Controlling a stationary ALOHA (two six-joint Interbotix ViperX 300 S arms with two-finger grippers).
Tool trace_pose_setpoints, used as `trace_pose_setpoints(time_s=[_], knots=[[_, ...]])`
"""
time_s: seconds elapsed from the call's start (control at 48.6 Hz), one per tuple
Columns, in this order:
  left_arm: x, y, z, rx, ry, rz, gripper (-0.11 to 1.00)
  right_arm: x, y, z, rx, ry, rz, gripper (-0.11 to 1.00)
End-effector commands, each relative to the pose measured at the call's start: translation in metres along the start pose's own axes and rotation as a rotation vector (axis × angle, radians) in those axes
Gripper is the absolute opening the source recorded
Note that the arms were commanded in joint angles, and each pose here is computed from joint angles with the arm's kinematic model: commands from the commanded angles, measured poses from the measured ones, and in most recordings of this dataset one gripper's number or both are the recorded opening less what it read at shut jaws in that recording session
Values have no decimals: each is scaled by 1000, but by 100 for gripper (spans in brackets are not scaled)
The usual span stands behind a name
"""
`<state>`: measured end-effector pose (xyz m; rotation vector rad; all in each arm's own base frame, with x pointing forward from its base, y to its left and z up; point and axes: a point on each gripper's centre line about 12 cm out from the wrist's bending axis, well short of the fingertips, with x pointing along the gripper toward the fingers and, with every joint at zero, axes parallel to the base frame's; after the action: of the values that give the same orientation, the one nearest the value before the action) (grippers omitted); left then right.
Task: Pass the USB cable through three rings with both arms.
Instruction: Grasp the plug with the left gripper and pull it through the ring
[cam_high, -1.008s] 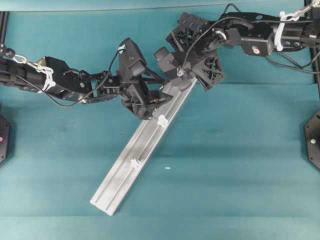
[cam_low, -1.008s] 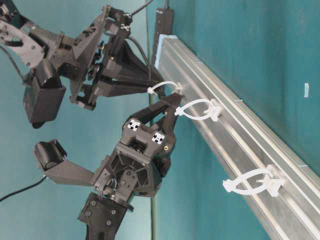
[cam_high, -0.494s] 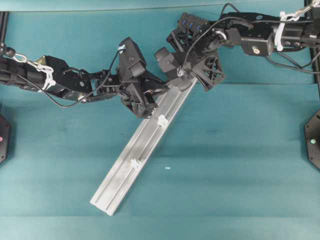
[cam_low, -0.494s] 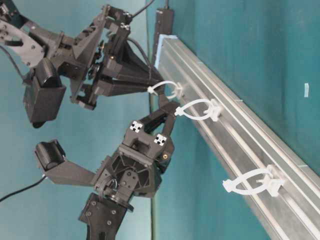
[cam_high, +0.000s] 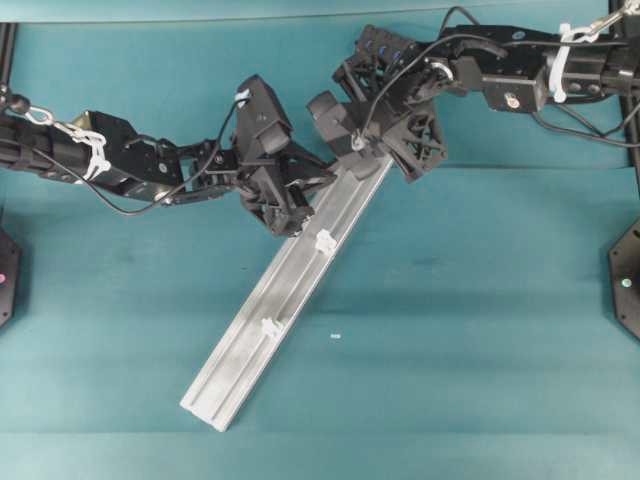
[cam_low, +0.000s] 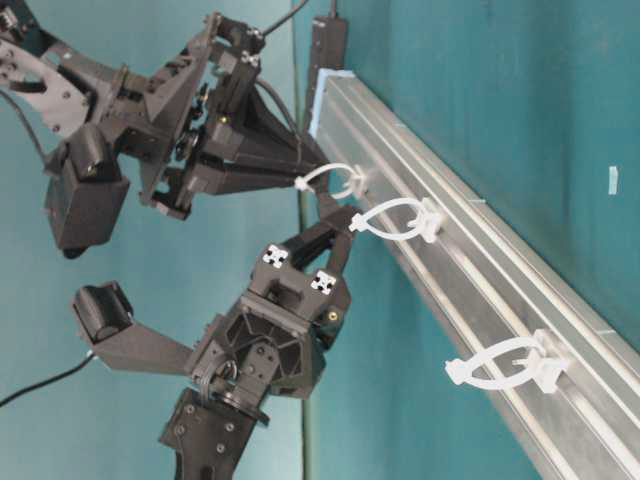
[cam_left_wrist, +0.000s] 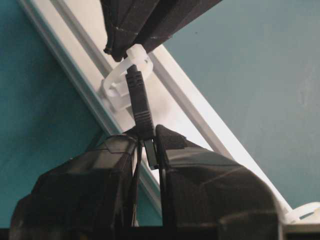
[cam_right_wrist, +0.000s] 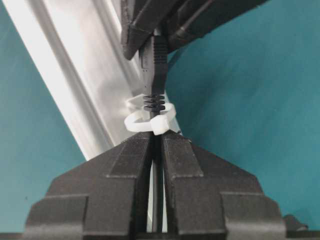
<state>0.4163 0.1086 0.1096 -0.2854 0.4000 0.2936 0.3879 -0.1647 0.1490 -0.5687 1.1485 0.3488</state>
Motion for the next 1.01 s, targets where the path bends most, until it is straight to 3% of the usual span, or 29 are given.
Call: trace_pose_setpoints(time_s=[0.0, 0.103, 0.247, 0.329, 0.555, 0.802, 0.987], knots=[[-2, -4, 5, 2, -18, -12, 9, 0, -1, 3, 27, -9, -10, 10], [-2, -4, 5, 1, -18, -12, 9, 0, -1, 2, 46, -9, -9, 26], [-3, -6, 3, -1, -12, -16, 9, 0, 1, 1, 93, -6, -4, 68], [-5, -10, 1, 2, -5, -23, 9, -2, 3, 0, 138, -1, 5, 84], [-13, -14, -3, 1, 5, -32, 9, -10, 11, -6, 205, 0, -7, 81], [-22, -16, -2, -3, 1, -37, 9, -19, 21, -11, 209, -11, -31, 81], [-30, -18, 5, -1, -11, -40, 9, -36, 18, 5, 177, -75, -116, 81]])
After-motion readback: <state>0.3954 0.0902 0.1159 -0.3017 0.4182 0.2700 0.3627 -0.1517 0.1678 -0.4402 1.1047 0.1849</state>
